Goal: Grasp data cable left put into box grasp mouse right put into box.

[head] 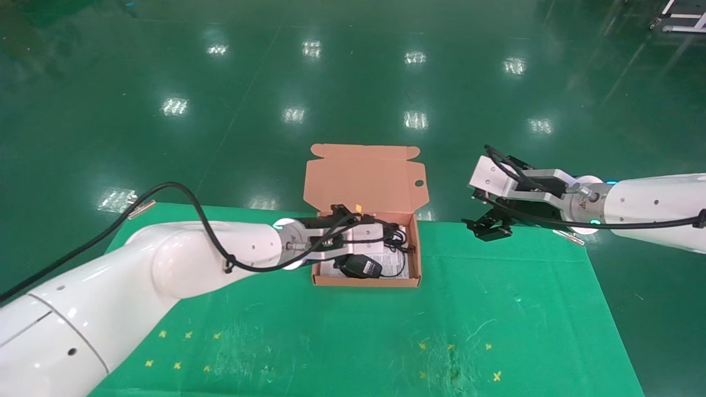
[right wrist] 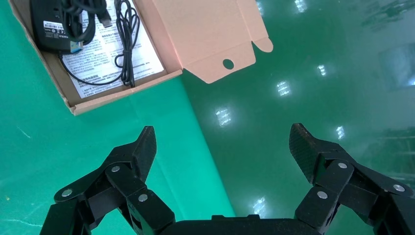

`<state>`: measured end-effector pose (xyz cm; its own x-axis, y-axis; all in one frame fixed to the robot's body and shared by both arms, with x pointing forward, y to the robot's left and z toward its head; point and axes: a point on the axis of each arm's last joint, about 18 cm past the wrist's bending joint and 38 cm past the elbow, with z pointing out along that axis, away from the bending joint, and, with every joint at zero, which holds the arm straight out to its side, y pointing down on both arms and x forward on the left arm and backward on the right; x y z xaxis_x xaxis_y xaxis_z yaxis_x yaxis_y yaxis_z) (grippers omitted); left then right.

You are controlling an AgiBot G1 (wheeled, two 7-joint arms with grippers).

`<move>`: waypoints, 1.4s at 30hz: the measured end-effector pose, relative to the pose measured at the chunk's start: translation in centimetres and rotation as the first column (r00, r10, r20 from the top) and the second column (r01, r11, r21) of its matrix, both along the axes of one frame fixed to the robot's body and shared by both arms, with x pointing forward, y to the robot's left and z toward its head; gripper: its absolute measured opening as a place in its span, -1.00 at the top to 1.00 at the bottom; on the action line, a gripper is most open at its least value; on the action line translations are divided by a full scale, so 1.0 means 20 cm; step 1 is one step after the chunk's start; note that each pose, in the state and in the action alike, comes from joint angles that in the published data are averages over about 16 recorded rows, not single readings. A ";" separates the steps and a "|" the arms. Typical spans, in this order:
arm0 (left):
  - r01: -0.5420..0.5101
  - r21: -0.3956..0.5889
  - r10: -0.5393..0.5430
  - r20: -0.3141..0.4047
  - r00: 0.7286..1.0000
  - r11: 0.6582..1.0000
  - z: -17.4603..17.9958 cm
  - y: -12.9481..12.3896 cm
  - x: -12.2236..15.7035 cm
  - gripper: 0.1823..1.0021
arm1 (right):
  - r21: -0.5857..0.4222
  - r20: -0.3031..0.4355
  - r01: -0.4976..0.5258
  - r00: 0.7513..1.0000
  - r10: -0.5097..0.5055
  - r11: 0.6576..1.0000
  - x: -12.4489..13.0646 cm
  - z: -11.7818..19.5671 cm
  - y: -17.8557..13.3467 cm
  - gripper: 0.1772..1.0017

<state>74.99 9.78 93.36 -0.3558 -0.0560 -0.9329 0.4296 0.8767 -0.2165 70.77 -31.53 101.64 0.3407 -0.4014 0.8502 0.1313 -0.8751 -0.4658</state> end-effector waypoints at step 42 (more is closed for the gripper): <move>-0.043 -0.266 0.080 0.130 0.988 0.963 0.55 0.26 -0.01 -0.50 | -0.113 0.153 -0.045 0.986 0.062 0.993 -0.11 0.38 0.03 -1.00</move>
